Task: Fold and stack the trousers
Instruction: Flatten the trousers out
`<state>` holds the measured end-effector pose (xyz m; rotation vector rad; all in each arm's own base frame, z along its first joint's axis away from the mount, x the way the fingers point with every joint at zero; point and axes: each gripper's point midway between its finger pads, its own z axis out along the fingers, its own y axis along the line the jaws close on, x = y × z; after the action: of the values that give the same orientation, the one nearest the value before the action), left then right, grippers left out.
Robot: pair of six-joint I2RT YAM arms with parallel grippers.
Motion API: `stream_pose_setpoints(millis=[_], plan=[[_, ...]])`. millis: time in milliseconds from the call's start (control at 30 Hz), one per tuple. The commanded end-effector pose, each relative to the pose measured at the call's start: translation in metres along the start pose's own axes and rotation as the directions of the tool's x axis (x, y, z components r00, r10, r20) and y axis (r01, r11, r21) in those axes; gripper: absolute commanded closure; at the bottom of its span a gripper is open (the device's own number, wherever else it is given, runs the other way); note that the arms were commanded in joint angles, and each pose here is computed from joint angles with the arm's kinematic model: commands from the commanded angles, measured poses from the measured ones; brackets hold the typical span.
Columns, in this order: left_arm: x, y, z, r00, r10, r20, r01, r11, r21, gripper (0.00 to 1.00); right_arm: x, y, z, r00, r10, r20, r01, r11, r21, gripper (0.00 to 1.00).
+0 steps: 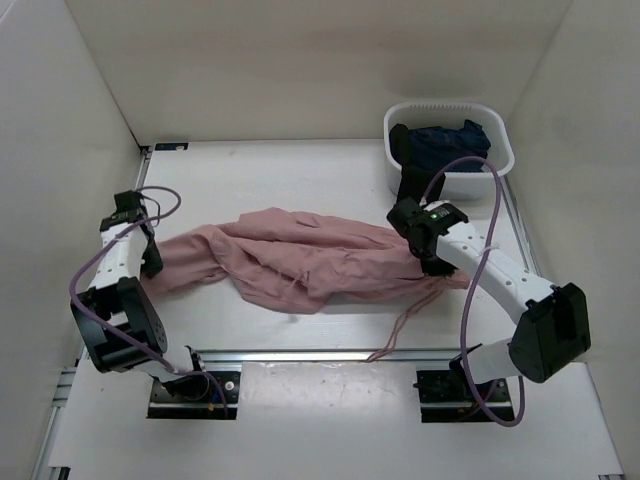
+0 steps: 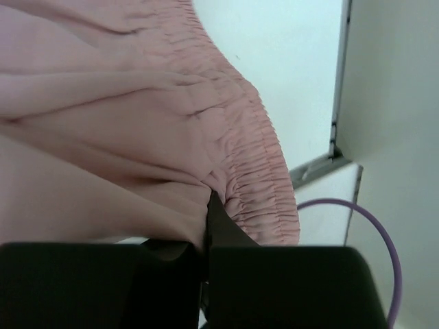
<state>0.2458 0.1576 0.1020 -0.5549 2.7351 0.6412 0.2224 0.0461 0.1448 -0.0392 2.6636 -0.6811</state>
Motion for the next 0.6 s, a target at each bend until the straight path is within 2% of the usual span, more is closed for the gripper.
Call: stream_pose_setpoints(millis=[0,67,200,300,333,400,467,567], plan=[[0.04,-0.008,-0.003,0.996,0.012,-0.084,-0.007,0.998,0.066,0.36,0.018,-0.024,-0.001,0.999,0.031,-0.027,-0.029,0.997,0.065,1.0],[0.039,-0.012,-0.007,0.996,0.014,-0.089,-0.005,0.995,0.101,0.33,0.016,-0.021,-0.001,0.999,0.038,-0.023,-0.037,0.998,0.052,1.0],[-0.01,-0.034,-0.032,0.999,0.05,0.002,-0.05,0.982,0.184,0.17,0.013,-0.019,0.003,0.999,0.028,-0.033,-0.026,0.998,0.057,1.0],[-0.024,-0.058,-0.034,0.992,0.119,-0.03,-0.109,0.966,0.233,0.14,0.01,-0.019,0.004,0.999,0.009,-0.038,-0.007,0.998,0.07,1.0],[-0.04,-0.065,-0.042,0.992,0.126,-0.001,-0.122,0.96,0.251,0.13,0.01,-0.019,0.004,0.999,0.0,-0.039,0.002,0.998,0.07,1.0],[-0.042,-0.084,-0.049,0.985,0.175,-0.009,-0.164,0.94,0.299,0.08,0.008,-0.018,0.005,0.999,0.006,-0.031,-0.004,0.998,0.066,1.0],[-0.038,-0.12,-0.058,0.97,0.242,-0.029,-0.208,0.885,0.416,0.03,0.01,-0.017,0.007,0.999,0.005,-0.032,-0.003,0.998,0.066,1.0],[-0.008,-0.155,-0.06,0.924,0.358,-0.135,-0.242,0.82,0.518,0.03,0.012,-0.013,0.009,0.999,0.026,-0.037,-0.023,0.998,0.058,1.0]])
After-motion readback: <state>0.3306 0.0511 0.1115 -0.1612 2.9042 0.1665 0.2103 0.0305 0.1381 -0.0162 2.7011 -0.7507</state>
